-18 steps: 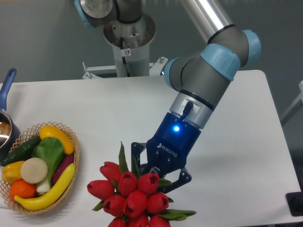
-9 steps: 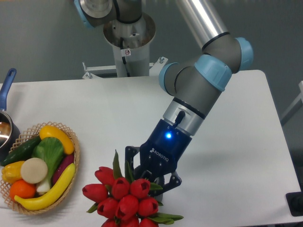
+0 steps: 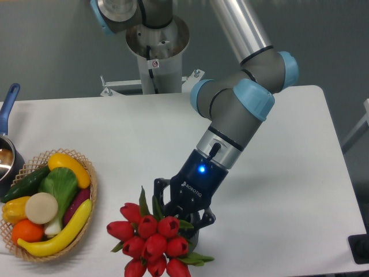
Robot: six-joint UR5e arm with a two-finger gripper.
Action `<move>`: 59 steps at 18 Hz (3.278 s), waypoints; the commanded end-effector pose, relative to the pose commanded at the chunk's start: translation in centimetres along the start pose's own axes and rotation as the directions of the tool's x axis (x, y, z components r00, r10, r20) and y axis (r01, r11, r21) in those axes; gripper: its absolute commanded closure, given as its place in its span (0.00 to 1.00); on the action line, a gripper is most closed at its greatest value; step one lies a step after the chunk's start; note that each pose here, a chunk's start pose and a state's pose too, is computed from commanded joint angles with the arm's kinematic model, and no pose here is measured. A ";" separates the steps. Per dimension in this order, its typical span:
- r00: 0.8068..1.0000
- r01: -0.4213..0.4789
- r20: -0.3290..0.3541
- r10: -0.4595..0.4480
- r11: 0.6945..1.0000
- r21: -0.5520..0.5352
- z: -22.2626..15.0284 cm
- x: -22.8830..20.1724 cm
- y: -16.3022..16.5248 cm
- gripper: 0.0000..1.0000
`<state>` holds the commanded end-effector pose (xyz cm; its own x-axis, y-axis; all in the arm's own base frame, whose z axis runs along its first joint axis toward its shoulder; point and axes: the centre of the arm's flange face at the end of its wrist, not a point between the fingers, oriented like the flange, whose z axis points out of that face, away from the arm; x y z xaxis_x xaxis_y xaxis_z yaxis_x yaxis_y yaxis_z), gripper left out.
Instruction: Insert the flowers into the vase
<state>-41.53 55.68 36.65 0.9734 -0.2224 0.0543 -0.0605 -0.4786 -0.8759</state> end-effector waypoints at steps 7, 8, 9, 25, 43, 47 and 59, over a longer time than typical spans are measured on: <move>1.000 -0.025 -0.013 0.025 1.000 -0.014 0.0 0.0 3.0 0.74; 1.000 -0.019 -0.014 0.019 1.000 -0.017 0.0 0.0 3.6 0.70; 1.000 -0.013 -0.018 0.012 1.000 -0.021 0.1 0.2 4.0 0.65; 0.999 0.035 0.013 -0.035 0.999 0.000 -5.0 2.1 6.2 0.00; 0.993 -0.030 0.110 0.039 0.996 -0.084 -9.2 4.2 7.1 0.00; 0.988 -0.016 0.148 0.045 0.982 -0.188 -8.4 4.1 8.2 0.00; 0.862 0.145 0.464 0.203 0.779 -0.610 -15.6 1.9 9.8 0.00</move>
<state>-43.69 37.28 35.62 0.9295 0.1055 -0.3535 -0.0403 -0.9234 -0.3817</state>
